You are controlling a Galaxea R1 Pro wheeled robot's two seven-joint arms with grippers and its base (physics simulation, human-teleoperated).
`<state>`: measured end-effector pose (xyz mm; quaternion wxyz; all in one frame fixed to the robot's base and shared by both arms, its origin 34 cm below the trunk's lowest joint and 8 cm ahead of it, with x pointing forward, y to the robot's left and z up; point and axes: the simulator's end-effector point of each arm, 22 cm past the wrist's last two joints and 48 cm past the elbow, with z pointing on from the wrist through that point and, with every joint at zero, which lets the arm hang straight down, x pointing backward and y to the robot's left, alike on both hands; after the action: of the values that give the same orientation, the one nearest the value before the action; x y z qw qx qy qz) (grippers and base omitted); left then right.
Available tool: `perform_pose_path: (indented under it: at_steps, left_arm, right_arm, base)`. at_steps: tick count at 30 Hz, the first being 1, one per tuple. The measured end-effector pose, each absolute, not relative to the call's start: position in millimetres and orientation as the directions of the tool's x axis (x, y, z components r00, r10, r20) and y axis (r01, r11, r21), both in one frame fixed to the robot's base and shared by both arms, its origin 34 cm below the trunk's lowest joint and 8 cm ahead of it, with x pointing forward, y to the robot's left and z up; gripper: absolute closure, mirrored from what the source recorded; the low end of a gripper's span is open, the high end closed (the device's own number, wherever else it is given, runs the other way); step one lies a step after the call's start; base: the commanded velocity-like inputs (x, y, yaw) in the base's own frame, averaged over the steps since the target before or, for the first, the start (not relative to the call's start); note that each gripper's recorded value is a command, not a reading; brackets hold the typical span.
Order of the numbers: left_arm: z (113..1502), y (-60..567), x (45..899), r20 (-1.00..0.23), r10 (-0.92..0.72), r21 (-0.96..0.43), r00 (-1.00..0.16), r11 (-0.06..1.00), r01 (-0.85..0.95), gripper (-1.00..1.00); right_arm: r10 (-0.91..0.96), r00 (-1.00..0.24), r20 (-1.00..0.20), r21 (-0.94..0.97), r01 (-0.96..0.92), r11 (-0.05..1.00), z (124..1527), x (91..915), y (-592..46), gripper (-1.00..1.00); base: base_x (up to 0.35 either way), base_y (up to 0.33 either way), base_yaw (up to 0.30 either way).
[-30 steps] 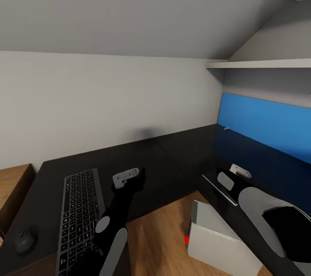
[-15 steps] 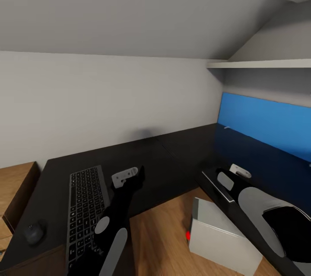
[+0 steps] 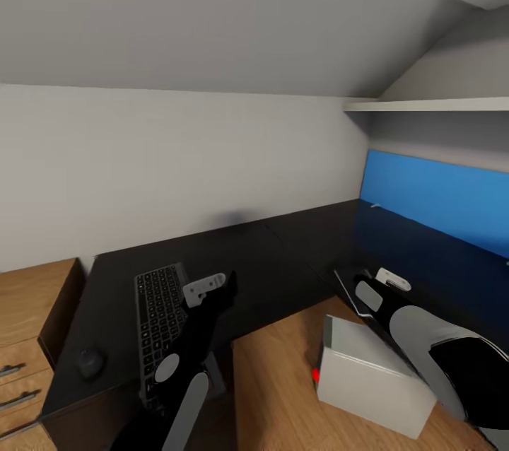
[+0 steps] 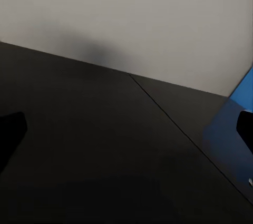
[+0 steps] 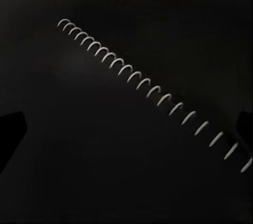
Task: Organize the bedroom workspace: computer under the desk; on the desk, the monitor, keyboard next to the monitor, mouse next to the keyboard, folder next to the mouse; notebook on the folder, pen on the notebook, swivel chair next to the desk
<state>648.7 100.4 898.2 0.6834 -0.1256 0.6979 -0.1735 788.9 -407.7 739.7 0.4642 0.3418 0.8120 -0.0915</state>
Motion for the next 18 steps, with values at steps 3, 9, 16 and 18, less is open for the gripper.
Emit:
perform_pose_path:
  at_steps: [3,9,16,18]
  left_arm:
    - [898.1,100.4,648.7,-0.910,-0.412,-0.414,-0.034,0.908,0.062,-1.00]
    - [898.3,100.4,648.6,-0.910,-0.412,-0.414,-0.034,0.908,0.062,-1.00]
    - [898.3,100.5,648.6,-0.910,-0.412,-0.414,-0.034,0.908,0.062,-1.00]
    - [898.3,100.5,648.6,-0.910,-0.412,-0.414,-0.034,0.908,0.062,-1.00]
  right_arm:
    - [0.470,-0.335,-0.816,0.169,0.640,0.750,739.7,788.8,-407.7,-1.00]
    - [0.470,-0.335,-0.816,0.169,0.640,0.750,739.9,788.7,-407.7,-1.00]
    - [0.470,-0.335,-0.816,0.169,0.640,0.750,739.9,788.7,-407.7,-1.00]
    - [0.470,-0.335,-0.816,0.169,0.640,0.750,739.9,788.8,-407.4,-1.00]
  base:
    - [-0.140,0.210,0.000]
    - [-0.057,0.110,0.000]
    - [-0.037,0.108,0.000]
    - [-0.013,0.036,0.000]
